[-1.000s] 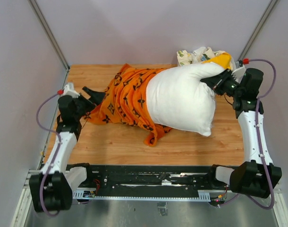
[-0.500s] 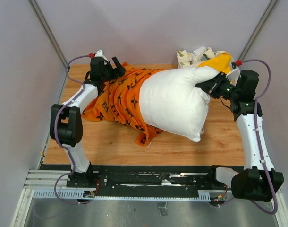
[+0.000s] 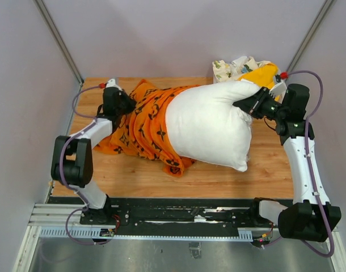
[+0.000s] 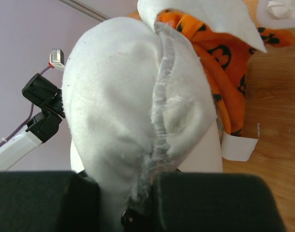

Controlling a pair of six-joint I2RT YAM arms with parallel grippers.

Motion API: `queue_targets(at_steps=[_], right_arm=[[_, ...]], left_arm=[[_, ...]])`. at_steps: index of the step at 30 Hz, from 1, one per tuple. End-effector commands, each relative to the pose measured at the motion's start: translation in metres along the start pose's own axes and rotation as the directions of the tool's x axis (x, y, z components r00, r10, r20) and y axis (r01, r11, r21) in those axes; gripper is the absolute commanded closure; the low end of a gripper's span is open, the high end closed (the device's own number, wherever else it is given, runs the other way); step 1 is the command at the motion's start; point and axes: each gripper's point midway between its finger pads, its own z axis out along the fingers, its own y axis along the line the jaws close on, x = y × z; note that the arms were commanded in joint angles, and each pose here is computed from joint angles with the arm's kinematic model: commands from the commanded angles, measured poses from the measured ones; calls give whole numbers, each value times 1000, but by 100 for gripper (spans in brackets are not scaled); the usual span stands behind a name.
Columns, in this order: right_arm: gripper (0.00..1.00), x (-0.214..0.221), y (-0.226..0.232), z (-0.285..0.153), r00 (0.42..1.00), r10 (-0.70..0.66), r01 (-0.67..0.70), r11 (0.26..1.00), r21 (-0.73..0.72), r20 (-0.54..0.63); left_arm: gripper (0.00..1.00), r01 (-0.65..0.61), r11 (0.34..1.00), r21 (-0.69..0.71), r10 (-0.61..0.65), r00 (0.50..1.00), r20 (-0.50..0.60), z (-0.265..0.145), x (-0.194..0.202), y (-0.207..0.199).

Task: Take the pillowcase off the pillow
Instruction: Remove the pillow from the pillowcase.

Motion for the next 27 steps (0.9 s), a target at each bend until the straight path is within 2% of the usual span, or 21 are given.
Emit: queue_targets(at_steps=[1, 5, 8, 11, 12, 13, 14, 15, 16, 17, 20, 22, 25, 27], right_arm=[[99, -28, 36, -17, 988, -116, 124, 990, -72, 99], [99, -37, 27, -15, 992, -60, 73, 991, -111, 115], [99, -44, 16, -8, 992, -1, 18, 991, -136, 126], [99, -49, 15, 3, 991, 56, -33, 983, -183, 124], [99, -50, 16, 6, 991, 64, -40, 979, -198, 117], [99, -48, 18, 11, 993, 63, -40, 977, -210, 101], [99, -48, 22, 14, 995, 46, -26, 975, -222, 88], [99, -44, 25, 18, 997, 33, -17, 974, -225, 68], [99, -40, 24, 22, 998, 21, -9, 977, -213, 51], [99, -35, 24, 25, 999, 7, 1, 980, -198, 40], [99, -20, 20, 35, 1000, 2, 1, 986, -169, 13], [99, -12, 22, 40, 1000, -3, 1, 984, -179, -9], [99, 0, 29, 45, 998, -31, 21, 981, -191, -49], [99, 4, 32, 46, 997, -53, 41, 982, -184, -59]], left_arm=[[100, 182, 959, -216, -171, 983, 68, -56, 0, 88], [100, 303, 894, -329, -226, 941, 254, -128, -16, 119], [100, 449, 830, -330, -286, 851, 441, -182, -13, 126], [100, 485, 852, -199, -292, 754, 589, -226, -29, 104], [100, 464, 871, -162, -283, 742, 608, -235, -33, 96], [94, 426, 896, -129, -263, 740, 619, -243, -40, 88], [80, 368, 925, -100, -232, 752, 617, -248, -45, 78], [49, 291, 955, -65, -192, 766, 613, -252, -51, 66], [27, 203, 978, -46, -135, 788, 600, -252, -55, 54], [13, 160, 987, -21, -117, 800, 589, -250, -58, 44], [1, 66, 997, 29, -71, 839, 540, -238, -69, 18], [1, 44, 998, 47, -62, 849, 524, -223, -77, 8], [1, -3, 999, 34, -13, 892, 452, -187, -91, -6], [1, -32, 999, -12, 34, 935, 353, -152, -89, -7]])
